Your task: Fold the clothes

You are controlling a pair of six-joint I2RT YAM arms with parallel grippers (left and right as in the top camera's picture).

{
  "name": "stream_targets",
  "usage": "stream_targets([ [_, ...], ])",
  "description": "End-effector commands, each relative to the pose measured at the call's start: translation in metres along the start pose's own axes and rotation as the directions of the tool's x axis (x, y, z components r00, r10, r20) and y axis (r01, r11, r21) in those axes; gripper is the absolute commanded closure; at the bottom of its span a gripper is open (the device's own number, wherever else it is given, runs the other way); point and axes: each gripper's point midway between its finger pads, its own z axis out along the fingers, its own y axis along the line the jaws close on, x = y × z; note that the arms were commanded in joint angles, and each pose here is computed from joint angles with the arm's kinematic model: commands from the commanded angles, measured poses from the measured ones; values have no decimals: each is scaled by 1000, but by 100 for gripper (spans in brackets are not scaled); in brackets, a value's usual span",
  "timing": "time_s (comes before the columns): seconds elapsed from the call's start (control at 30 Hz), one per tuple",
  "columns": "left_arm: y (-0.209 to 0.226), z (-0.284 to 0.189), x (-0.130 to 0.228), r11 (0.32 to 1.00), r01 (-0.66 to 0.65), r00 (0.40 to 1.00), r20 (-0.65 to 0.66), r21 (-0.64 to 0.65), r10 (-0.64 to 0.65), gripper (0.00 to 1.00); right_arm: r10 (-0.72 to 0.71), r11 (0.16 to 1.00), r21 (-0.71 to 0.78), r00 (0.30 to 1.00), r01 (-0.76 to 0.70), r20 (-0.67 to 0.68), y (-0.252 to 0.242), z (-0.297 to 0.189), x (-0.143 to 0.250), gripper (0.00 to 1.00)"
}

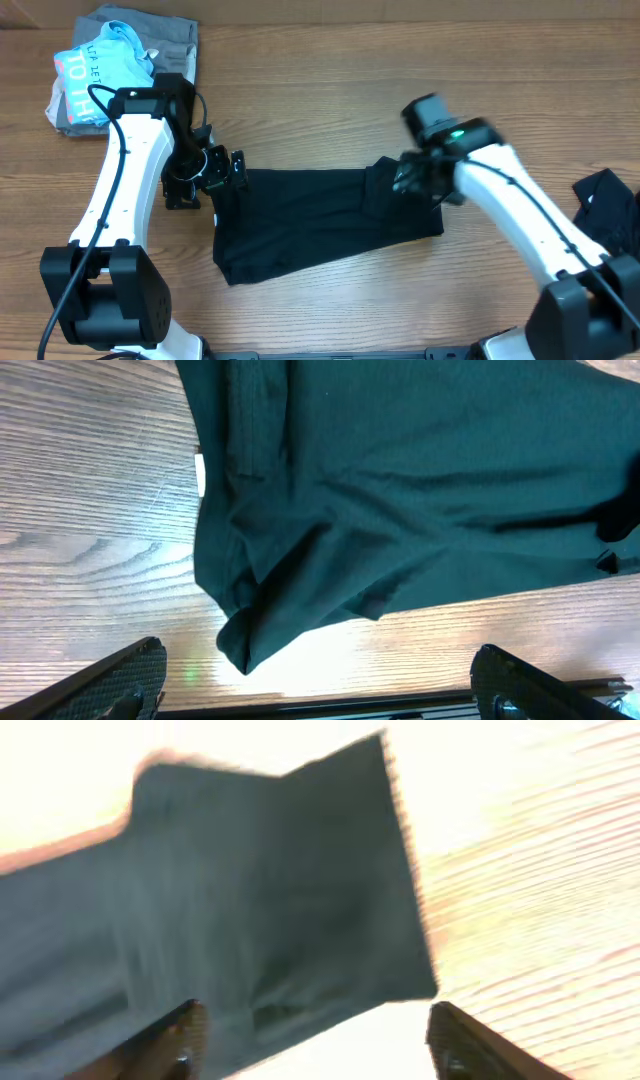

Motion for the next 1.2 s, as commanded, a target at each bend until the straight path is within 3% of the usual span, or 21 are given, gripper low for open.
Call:
stream_targets([
  [0.0,0,-1,2,1000,9,1000,6,-10,-9,0,-5,995,-99,1000,5,5,-20,-14,-24,20],
  [0.17,0,-1,2,1000,9,1000,6,-10,-9,0,-44,950,-313,996,16,-82,-34,0,-34,14],
  [0.27,0,-1,2,1000,9,1000,4,-10,-9,0,-56,893,-451,992,-1,-112,-37,10,-33,9],
  [0.47,0,-1,3,1000,9,1000,3,-10,-9,0,-56,753,-653,981,-79,-183,-35,39,-24,8],
  [0.97,0,-1,2,1000,5,1000,5,-9,-5,0,-97,712,-693,962,-113,-257,-18,86,21,11],
  [1.1,0,-1,3,1000,5,1000,3,-9,-5,0,-99,709,-699,966,-100,-239,-9,97,28,17],
  [1.17,0,-1,3,1000,5,1000,2,-10,-5,0,-101,708,-699,967,-96,-235,-6,99,30,30],
])
